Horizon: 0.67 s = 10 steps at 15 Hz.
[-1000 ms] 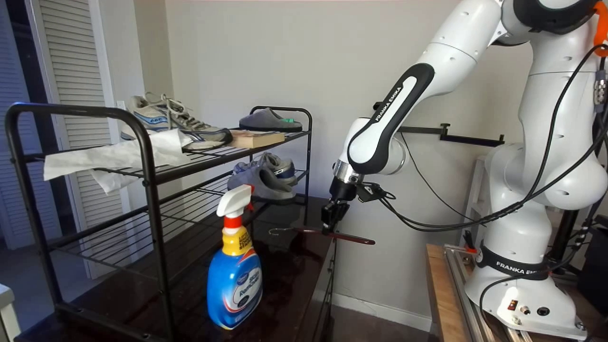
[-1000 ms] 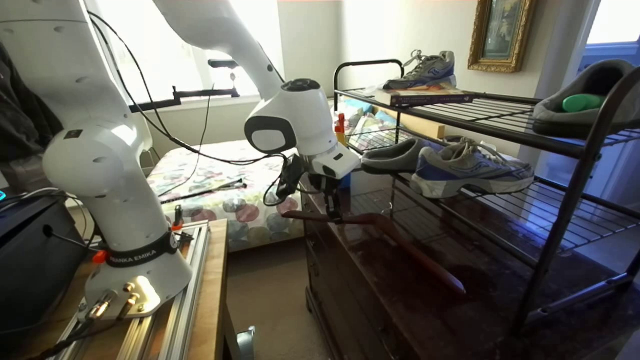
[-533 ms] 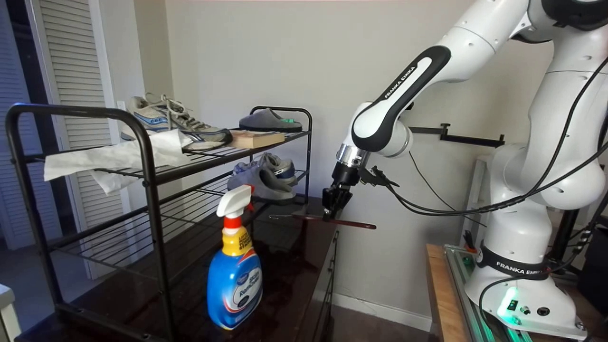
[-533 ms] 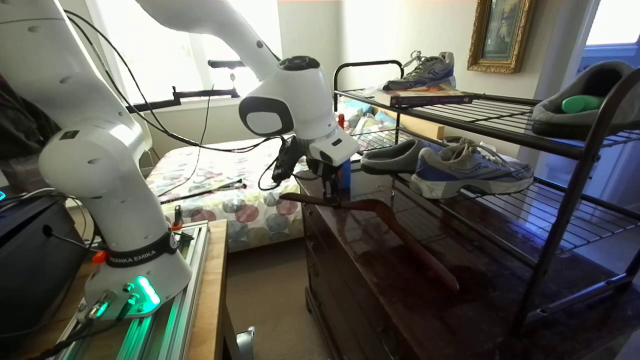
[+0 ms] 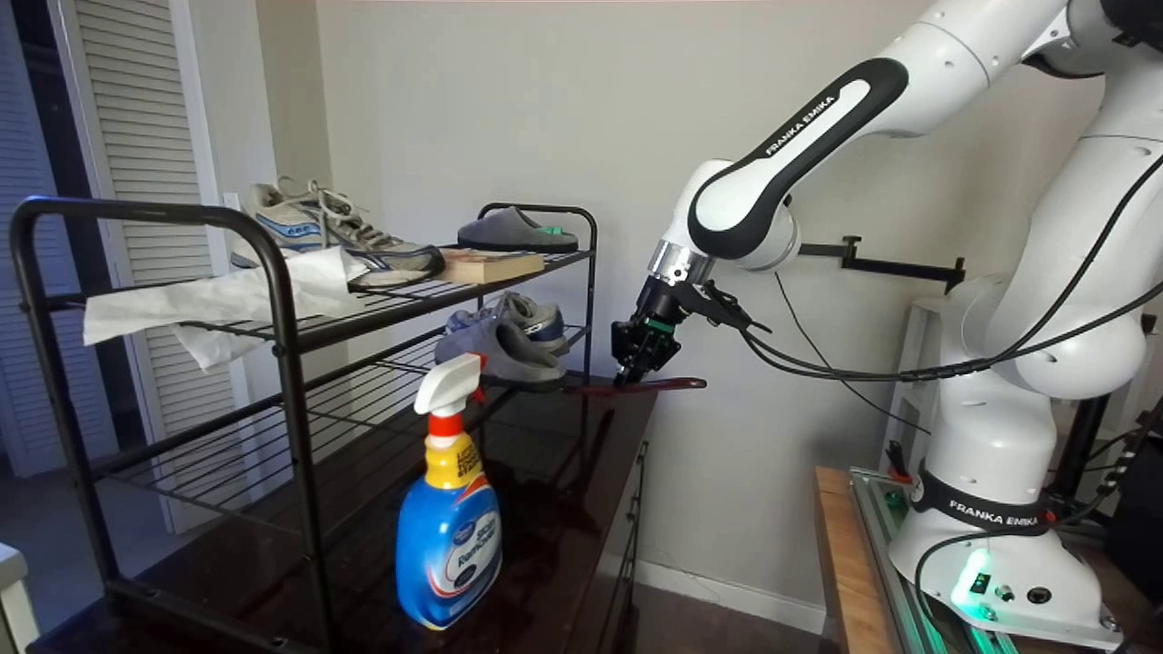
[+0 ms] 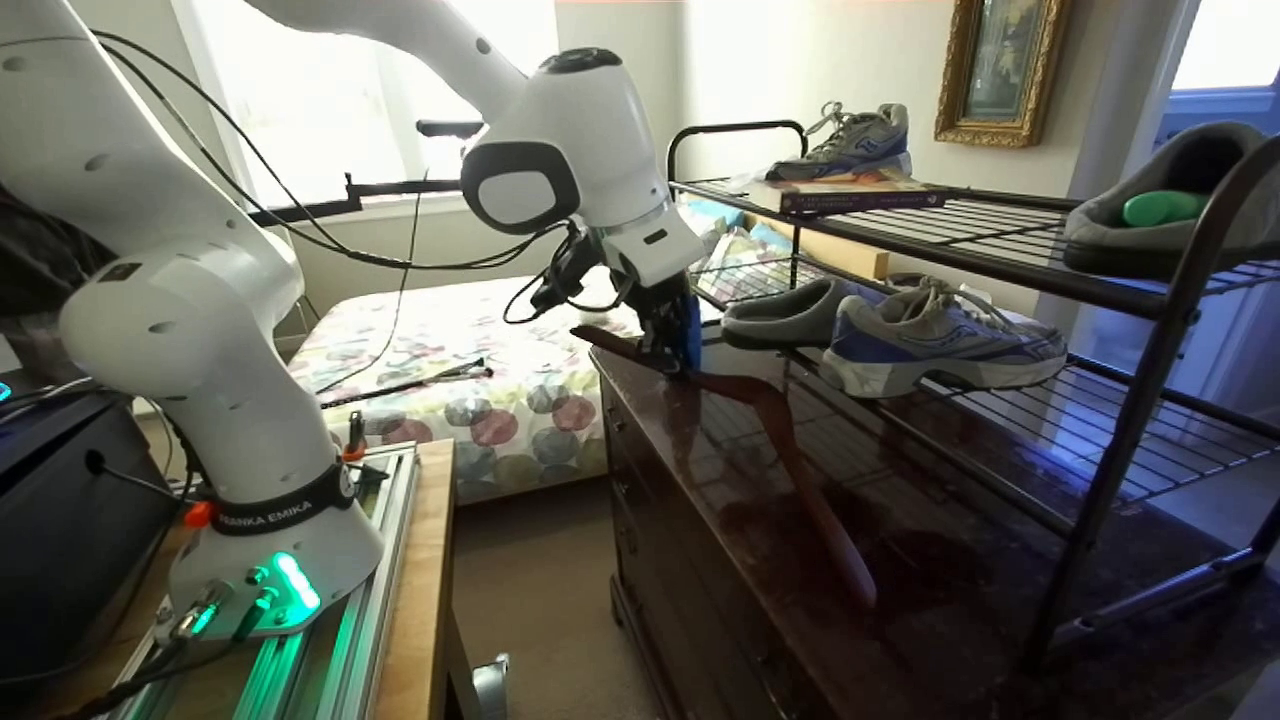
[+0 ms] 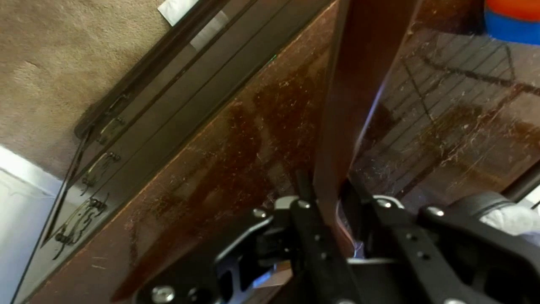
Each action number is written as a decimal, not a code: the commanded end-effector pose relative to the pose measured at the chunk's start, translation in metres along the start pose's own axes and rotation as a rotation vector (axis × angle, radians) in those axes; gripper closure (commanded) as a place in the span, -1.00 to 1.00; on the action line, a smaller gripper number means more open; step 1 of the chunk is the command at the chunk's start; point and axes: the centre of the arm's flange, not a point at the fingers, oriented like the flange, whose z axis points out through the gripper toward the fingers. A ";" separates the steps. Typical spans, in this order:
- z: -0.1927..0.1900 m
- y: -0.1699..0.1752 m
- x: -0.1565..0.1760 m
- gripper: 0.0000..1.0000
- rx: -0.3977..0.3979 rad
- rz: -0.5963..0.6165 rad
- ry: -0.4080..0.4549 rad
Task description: Hang the coat hanger on the shoe rack
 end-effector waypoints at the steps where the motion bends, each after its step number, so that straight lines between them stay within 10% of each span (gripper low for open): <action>1: -0.046 0.026 -0.057 0.89 -0.084 0.105 -0.015; 5: -0.067 0.036 -0.067 0.89 -0.189 0.130 -0.050; 10: -0.120 0.029 -0.082 0.89 -0.126 0.112 0.028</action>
